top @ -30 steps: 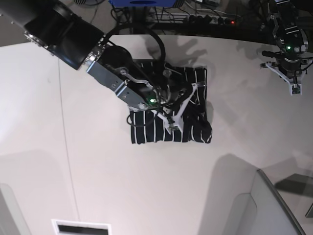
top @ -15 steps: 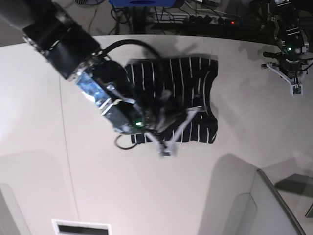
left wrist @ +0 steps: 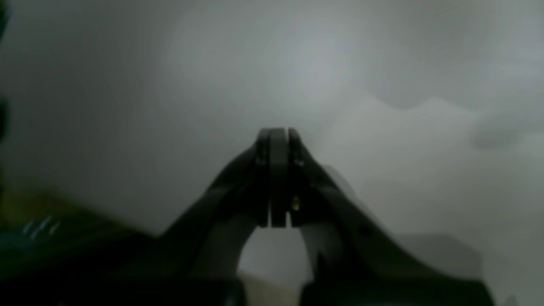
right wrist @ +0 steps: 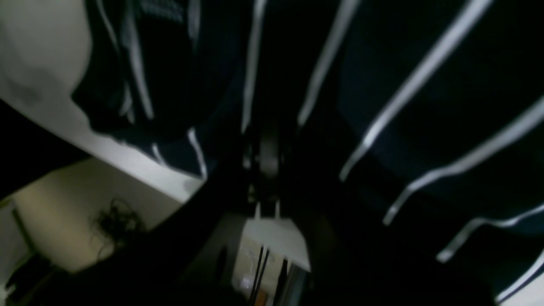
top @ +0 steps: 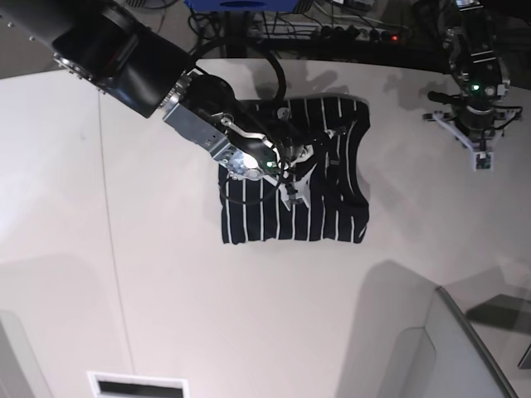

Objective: Layout the t-shirt on the table in an organized manner, then fold the t-shirt properly
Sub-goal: 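Press the folded stack flat with the right gripper while left gripper withdraws, then grasp the stack's sides with both grippers and square it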

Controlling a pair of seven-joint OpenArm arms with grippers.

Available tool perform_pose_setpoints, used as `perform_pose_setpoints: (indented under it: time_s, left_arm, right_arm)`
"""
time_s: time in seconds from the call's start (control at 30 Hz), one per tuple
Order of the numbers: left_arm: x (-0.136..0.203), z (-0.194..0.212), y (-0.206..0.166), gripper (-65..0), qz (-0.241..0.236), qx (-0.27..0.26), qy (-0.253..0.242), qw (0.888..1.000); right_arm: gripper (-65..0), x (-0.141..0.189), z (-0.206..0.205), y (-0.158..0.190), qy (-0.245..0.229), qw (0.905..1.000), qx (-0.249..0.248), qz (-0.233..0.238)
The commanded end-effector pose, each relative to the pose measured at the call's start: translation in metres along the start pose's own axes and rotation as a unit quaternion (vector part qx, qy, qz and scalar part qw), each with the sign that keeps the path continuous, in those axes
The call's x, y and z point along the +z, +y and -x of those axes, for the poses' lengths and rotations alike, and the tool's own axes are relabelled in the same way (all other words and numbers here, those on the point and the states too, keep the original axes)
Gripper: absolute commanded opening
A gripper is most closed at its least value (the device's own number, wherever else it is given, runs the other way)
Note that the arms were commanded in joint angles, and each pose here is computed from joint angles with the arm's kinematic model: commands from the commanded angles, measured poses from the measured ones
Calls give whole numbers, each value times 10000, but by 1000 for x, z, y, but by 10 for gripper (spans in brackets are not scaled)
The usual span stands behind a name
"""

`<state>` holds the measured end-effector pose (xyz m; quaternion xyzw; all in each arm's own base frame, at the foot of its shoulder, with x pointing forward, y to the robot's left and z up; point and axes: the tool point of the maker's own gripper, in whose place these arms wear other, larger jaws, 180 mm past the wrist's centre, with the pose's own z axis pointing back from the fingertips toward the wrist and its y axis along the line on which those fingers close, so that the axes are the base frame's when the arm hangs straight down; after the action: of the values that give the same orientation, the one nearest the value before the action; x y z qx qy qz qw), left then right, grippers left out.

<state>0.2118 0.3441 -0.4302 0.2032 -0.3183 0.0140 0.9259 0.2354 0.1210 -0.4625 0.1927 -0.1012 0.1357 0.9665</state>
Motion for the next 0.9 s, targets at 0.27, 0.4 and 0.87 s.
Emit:
perform_pose_setpoints:
  time_s: [0.27, 0.4, 0.87]
  left_arm:
    - [40, -91, -61, -650, 1236, 600, -896, 9865]
    - [46, -141, -97, -650, 1774, 790, -1370, 9714]
    - [-12, -149, -190, -650, 2407, 762, -598, 9658]
  right_arm:
    - [-650, 82, -88, -44, -1307, 9875, -826, -324]
    - [-650, 92, -99, -67, -1449, 9824, -1152, -236]
    - [-650, 88, -86, -79, -1384, 9819, -1282, -155]
